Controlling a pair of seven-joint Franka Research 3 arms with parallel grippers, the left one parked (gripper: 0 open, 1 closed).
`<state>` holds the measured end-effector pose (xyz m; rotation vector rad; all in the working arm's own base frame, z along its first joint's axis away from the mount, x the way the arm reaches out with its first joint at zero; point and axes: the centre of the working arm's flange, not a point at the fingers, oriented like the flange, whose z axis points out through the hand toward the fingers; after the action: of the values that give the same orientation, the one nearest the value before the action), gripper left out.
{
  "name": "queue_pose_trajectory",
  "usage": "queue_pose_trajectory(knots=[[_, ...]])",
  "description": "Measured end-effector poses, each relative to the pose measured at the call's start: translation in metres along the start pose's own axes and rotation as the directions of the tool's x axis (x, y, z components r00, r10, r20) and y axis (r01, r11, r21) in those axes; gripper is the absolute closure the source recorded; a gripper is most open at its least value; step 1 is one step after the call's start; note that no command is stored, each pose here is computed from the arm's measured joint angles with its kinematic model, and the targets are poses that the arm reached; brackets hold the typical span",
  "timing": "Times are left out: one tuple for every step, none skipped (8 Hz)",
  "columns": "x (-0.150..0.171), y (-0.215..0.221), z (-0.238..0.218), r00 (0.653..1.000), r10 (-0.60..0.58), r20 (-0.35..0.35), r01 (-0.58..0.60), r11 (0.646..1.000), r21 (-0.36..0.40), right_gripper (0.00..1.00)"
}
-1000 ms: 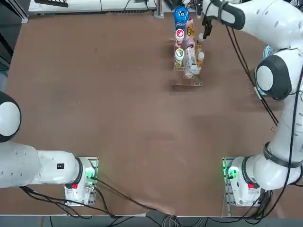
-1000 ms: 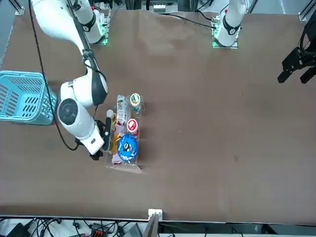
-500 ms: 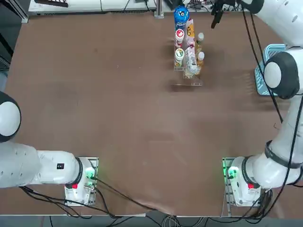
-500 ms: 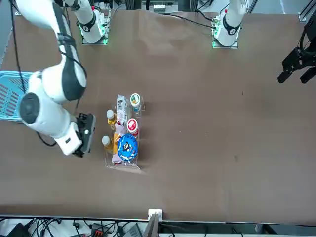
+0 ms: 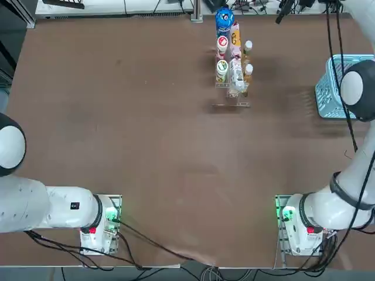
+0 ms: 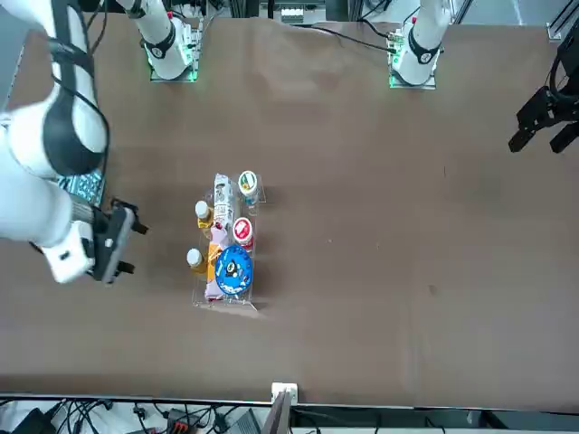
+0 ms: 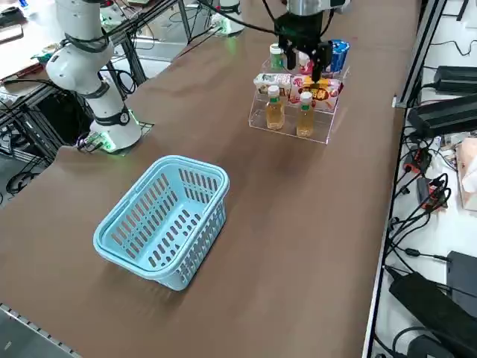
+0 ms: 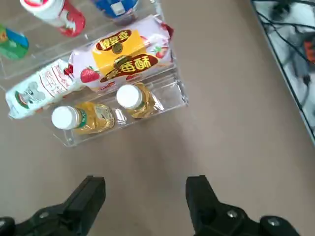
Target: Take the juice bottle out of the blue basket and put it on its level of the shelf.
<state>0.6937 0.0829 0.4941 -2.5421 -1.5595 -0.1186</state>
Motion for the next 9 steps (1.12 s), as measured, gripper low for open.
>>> queue_pose_trajectory(knots=[[-0.007,-0.004,-0.019,0.996,0.093,-0.002,-0.093,0.996,0.000,0.00],[-0.016,-0.011,-0.036,0.981,0.196,0.005,-0.196,0.980,0.010,0.00],[-0.026,-0.016,-0.052,0.951,0.309,0.016,-0.309,0.951,0.018,0.00],[-0.035,-0.020,-0.066,0.907,0.421,0.020,-0.421,0.907,0.014,0.00],[-0.044,-0.023,-0.077,0.849,0.528,0.021,-0.528,0.849,0.004,0.00],[-0.051,-0.028,-0.083,0.789,0.614,0.026,-0.614,0.790,-0.003,0.00],[-0.058,-0.032,-0.084,0.732,0.680,0.038,-0.680,0.733,-0.015,0.00],[-0.065,-0.037,-0.084,0.680,0.731,0.059,-0.729,0.682,-0.054,0.00],[-0.073,-0.043,-0.085,0.642,0.763,0.074,-0.756,0.646,-0.102,0.00]])
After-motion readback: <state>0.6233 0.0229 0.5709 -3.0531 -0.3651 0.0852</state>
